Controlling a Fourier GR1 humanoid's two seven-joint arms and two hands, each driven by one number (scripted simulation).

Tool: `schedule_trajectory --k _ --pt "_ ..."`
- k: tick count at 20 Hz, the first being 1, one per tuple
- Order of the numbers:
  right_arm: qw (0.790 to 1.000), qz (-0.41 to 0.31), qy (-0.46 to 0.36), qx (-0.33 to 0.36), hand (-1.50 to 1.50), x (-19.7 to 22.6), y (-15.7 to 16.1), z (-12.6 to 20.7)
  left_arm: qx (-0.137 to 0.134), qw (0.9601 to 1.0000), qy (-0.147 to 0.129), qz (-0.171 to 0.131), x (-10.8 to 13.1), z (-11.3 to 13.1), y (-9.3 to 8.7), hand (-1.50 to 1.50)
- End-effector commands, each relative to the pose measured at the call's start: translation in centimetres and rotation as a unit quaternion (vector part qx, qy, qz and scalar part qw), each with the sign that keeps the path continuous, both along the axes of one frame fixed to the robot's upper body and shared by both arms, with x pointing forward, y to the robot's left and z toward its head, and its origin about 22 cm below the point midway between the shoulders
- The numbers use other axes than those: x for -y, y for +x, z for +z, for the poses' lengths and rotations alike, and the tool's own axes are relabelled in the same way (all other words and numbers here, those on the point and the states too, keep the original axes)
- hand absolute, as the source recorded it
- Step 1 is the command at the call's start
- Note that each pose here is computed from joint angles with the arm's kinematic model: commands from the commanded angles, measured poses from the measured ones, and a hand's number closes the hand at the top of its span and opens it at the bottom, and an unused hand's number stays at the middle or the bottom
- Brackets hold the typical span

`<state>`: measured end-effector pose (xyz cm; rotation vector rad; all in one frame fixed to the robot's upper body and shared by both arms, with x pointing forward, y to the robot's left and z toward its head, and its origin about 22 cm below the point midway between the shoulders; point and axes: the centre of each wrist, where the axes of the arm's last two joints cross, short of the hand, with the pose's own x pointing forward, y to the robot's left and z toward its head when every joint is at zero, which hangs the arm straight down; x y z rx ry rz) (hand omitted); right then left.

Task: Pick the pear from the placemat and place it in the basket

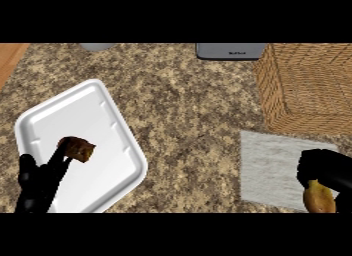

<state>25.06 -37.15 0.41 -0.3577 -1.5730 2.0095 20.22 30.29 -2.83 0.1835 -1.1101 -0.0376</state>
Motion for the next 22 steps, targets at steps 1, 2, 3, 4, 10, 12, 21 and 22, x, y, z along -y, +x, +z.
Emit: schedule_trajectory --k 1,2,3,4,10,12,21,22 --pt "1.0 0.01 0.017 0.015 1.5 0.1 -0.3 -0.2 -0.051 0.9986 -0.013 0.004 0.2 -3.0 -0.4 0.0" --pt "0.998 -0.058 0.004 0.015 1.5 -1.3 0.6 -0.5 -0.047 0.9988 -0.004 0.007 1.6 -2.5 -0.8 0.0" --pt "0.993 -0.117 -0.004 0.003 1.5 -3.9 -0.4 -1.6 -0.048 0.9988 -0.004 0.006 0.7 -2.9 -1.2 0.0" --pt "0.983 -0.182 -0.002 -0.009 1.5 -4.3 -0.2 -2.5 -0.044 0.999 -0.008 0.007 -0.2 -1.5 -1.3 0.0" --pt "0.93 -0.367 0.009 -0.004 1.5 -10.5 0.2 -1.8 -0.04 0.9989 -0.013 0.023 -0.4 -1.1 -1.6 0.0" --pt "0.914 -0.402 0.059 0.009 1.5 -13.2 0.1 -0.8 -0.05 0.9985 -0.004 0.022 -0.5 -1.5 -1.9 0.0" --pt "0.787 -0.44 0.429 0.043 1.5 -16.8 1.0 10.2 -0.046 0.9987 -0.009 0.02 -0.8 -2.0 -2.3 0.0" --pt "0.779 -0.441 0.443 0.048 1.5 -17.0 0.1 11.7 -0.054 0.9984 -0.008 0.015 -0.2 -2.8 -2.9 0.0"
